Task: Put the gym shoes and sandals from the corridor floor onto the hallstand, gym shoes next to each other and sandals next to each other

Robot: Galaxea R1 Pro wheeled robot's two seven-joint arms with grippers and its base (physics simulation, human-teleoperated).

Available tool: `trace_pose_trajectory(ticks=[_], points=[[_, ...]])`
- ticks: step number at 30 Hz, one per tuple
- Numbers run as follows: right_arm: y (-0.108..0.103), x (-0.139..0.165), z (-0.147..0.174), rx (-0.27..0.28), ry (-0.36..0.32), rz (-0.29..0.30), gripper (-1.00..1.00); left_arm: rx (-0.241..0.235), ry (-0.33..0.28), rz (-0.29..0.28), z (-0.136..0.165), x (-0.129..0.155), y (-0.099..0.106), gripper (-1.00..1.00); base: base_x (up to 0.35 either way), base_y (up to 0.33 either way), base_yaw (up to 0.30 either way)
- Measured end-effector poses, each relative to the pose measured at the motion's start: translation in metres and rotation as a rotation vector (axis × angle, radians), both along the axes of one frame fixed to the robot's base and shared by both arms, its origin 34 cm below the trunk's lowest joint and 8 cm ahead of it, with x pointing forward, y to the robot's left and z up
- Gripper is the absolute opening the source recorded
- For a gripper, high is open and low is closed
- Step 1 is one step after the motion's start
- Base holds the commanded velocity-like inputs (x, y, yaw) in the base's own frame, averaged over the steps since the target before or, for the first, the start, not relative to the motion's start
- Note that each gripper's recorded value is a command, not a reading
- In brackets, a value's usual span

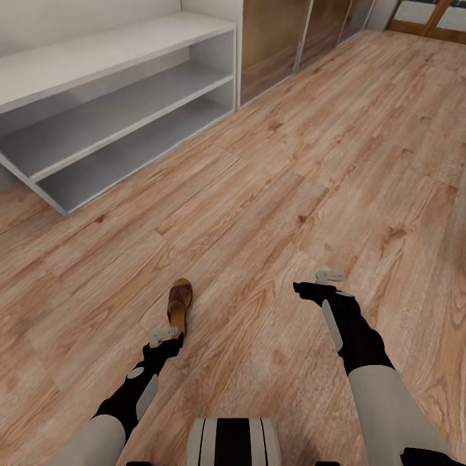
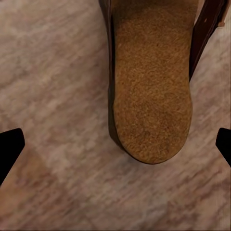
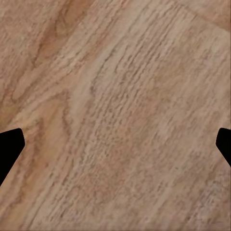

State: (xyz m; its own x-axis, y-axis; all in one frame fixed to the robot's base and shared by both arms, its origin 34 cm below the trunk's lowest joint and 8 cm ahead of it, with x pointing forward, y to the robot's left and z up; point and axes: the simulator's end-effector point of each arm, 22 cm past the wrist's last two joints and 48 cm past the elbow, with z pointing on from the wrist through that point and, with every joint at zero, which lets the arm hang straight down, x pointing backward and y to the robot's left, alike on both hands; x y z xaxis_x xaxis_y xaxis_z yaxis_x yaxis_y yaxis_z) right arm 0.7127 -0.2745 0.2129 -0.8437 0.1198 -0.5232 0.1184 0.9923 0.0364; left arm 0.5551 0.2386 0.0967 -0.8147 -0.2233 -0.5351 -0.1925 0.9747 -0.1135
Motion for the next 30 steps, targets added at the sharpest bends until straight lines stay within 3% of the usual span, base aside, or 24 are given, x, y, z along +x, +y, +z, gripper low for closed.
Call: trace_pose_trajectory(ticks=[22,30], points=[[0.0,-0.002,-0.005,0.001,0.008,-0.001,1.0,0.0,0.008,-0.002,-0.004,-0.003,-0.001,1.0,0.0,0.0,-0.027],[0.0,-0.016,-0.033,0.001,0.052,-0.001,1.0,0.0,0.053,-0.003,-0.025,-0.022,-0.001,1.0,0.0,0.0,0.0]])
